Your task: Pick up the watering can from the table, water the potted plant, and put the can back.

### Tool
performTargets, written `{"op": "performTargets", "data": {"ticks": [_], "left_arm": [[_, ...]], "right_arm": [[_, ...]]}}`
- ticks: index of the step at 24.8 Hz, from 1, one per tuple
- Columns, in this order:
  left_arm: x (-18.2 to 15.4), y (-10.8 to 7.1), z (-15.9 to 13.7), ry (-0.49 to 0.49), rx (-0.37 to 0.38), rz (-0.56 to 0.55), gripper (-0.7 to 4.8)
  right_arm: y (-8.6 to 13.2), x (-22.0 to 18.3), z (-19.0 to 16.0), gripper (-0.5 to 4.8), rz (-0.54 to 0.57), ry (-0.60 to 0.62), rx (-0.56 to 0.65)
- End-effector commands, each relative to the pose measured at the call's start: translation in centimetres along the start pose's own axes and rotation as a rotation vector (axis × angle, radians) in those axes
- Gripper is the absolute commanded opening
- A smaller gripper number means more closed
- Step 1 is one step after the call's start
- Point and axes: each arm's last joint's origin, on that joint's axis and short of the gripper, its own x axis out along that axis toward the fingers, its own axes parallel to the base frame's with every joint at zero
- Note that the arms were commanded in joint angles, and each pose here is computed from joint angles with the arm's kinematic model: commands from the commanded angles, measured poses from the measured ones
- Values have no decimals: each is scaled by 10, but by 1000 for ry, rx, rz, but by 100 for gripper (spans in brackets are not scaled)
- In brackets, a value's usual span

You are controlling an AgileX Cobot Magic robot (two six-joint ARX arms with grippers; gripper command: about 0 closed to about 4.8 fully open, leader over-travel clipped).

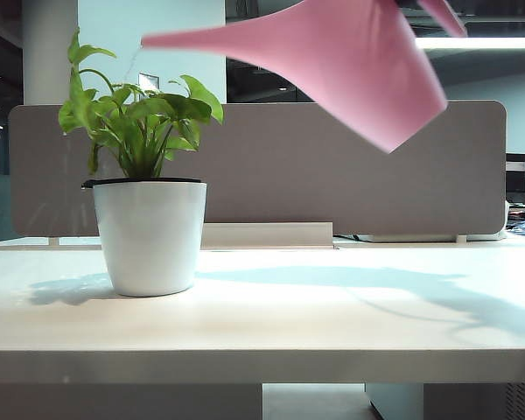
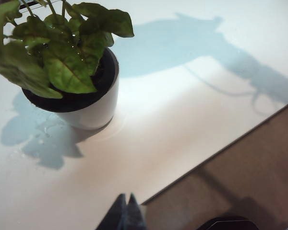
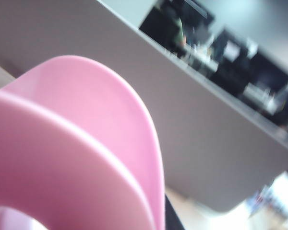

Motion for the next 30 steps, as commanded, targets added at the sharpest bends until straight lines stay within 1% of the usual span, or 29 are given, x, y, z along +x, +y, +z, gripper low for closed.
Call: {"op": "performTargets", "data": {"ticks": [1, 4, 6, 7, 8, 13, 15, 17, 21, 25, 27, 30], "left_arm": [[-1, 0, 1, -15, 0, -1, -5], [-1, 0, 1, -15, 0, -1, -5], [-1, 0, 1, -15, 0, -1, -5], [-1, 0, 1, -15, 0, 0, -5], [-1, 0, 1, -15, 0, -1, -5], [-1, 0, 1, -15, 0, 0, -5], [-1, 0, 1, -15, 0, -1, -5], [-1, 0, 1, -15, 0, -1, -5], [-1, 0, 1, -14, 0, -1, -5], [-1, 0, 1, -15, 0, -1, -5], [-1, 0, 1, -15, 0, -1, -5], [-1, 0, 1, -15, 0, -1, -5]], "right_arm": [[-2, -1, -25, -5, -100, -88, 293], [10, 0, -55, -5, -102, -110, 366], [26, -5, -80, -5, -103, -146, 419], [31, -7, -87, -5, -105, -155, 439], [39, -12, -103, -5, -110, -168, 474], [52, -26, -140, -5, -132, -167, 556], [54, -31, -153, -5, -147, -173, 566], [56, -29, -165, -5, -145, -171, 586], [61, -23, -176, -5, -118, -185, 588], [68, -14, -188, -5, -124, -212, 587], [72, -11, -193, -5, -117, -207, 587], [79, -7, -204, -5, -75, -180, 609]]}}
